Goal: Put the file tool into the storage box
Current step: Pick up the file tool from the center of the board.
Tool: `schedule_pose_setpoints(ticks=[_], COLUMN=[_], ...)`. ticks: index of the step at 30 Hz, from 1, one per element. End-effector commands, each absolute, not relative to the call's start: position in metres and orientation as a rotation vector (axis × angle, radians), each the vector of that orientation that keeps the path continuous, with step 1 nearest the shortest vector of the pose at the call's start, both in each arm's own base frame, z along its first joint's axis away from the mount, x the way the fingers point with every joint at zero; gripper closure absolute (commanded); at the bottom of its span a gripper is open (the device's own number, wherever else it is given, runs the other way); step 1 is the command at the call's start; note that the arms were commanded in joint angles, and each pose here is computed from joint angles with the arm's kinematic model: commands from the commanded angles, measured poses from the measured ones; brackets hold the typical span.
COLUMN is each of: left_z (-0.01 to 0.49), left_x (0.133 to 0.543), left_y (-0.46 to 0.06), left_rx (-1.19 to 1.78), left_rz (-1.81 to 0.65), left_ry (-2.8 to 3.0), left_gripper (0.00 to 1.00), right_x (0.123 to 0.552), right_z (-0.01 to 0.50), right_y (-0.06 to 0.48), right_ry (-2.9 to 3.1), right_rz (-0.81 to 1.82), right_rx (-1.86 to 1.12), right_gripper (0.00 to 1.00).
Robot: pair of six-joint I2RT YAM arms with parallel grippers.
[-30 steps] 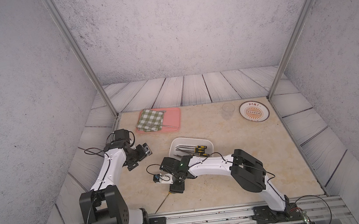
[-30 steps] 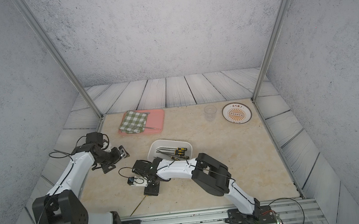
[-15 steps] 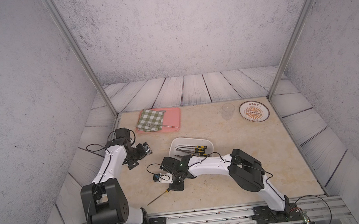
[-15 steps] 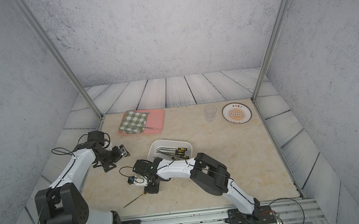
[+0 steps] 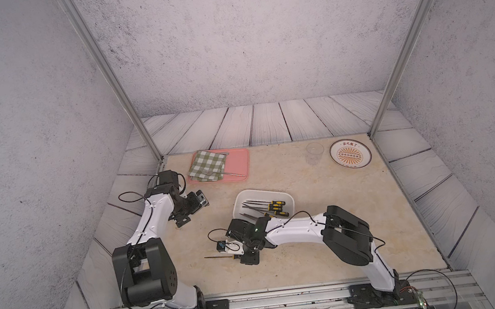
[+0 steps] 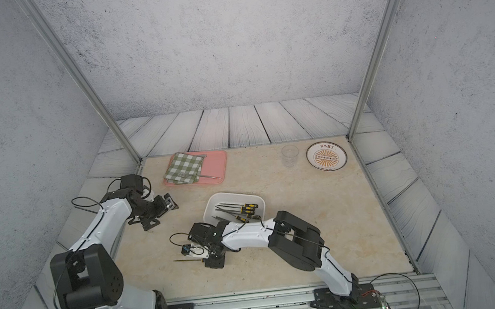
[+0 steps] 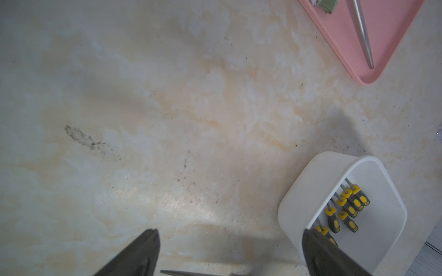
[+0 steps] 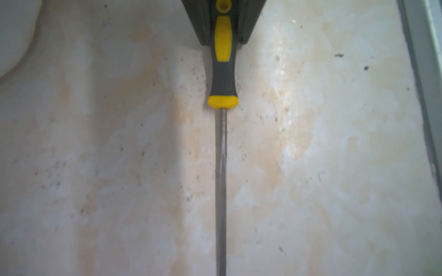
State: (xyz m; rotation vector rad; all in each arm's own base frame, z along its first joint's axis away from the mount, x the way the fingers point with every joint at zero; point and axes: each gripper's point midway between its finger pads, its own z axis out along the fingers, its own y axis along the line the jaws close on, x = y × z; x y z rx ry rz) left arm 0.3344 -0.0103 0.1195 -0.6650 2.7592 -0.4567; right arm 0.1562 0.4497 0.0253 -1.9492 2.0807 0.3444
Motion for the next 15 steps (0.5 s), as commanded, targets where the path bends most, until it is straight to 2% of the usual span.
schedule_pose_setpoints(ticks=[1, 8, 15], left_z=[0.128, 0.144, 0.153], left_x=[0.344, 0.366, 0.377], left_y=[-0.005, -0.004, -0.012], left_rx=[-0.706, -0.728, -0.719], left_rz=[-0.457, -0.487, -0.569], left_ry=[2.732, 2.673, 2.649], left_gripper=[0.02, 0.01, 0.01], right_x=[0.159, 0.175, 0.218], right_z=[0.054, 0.100, 0.125], right_y=[0.429, 0.392, 0.339], right_ry=[2.109, 2.170, 2.317], right_rz=[0.261, 0.185, 0.133], right_rx=[-1.886, -1.685, -1.392], right_gripper=[0.92, 0.94, 0.95])
